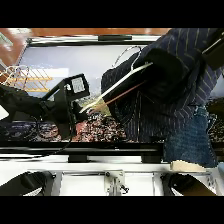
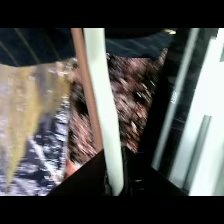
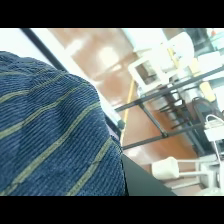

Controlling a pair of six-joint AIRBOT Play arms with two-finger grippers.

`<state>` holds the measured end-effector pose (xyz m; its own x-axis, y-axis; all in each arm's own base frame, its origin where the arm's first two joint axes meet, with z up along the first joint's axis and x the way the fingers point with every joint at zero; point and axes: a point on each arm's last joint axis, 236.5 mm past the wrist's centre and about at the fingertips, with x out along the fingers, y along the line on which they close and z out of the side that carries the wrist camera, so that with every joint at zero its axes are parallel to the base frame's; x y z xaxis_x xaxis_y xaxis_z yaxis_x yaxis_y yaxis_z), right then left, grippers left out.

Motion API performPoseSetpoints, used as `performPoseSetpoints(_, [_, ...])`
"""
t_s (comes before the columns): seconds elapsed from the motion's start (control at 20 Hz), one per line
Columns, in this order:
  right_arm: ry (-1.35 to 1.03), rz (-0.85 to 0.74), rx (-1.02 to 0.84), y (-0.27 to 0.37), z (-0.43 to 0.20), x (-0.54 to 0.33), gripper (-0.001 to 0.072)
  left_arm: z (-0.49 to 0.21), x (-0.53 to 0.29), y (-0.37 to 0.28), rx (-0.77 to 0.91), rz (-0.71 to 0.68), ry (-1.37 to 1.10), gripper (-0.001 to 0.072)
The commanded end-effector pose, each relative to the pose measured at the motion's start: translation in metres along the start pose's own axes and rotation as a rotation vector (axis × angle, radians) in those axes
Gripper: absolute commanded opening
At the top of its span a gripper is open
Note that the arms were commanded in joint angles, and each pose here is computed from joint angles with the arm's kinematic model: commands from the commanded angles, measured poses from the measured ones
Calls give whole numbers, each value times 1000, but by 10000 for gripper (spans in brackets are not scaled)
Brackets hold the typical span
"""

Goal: Fold the shirts.

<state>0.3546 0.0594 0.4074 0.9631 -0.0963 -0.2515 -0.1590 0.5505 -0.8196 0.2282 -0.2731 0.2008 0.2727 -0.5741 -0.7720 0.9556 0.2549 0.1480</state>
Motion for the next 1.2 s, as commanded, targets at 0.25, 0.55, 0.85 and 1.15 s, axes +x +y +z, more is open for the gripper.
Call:
performPoseSetpoints(0.25, [-101, 304, 236, 60, 31, -6, 522, 18, -4, 17, 42, 68, -50, 52])
performPoseSetpoints(0.55, [117, 133, 570, 2, -44, -24, 584, 7, -8, 8, 28, 37, -11, 52])
performPoseSetpoints(0.85, [333, 479, 472, 61, -109, 15, 584, 1, -18, -2, 12, 17, 3, 52])
performPoseSetpoints(1.15, [11, 753, -86, 100, -73, -34, 583, -17, -22, 0, -75, -14, 52, 52])
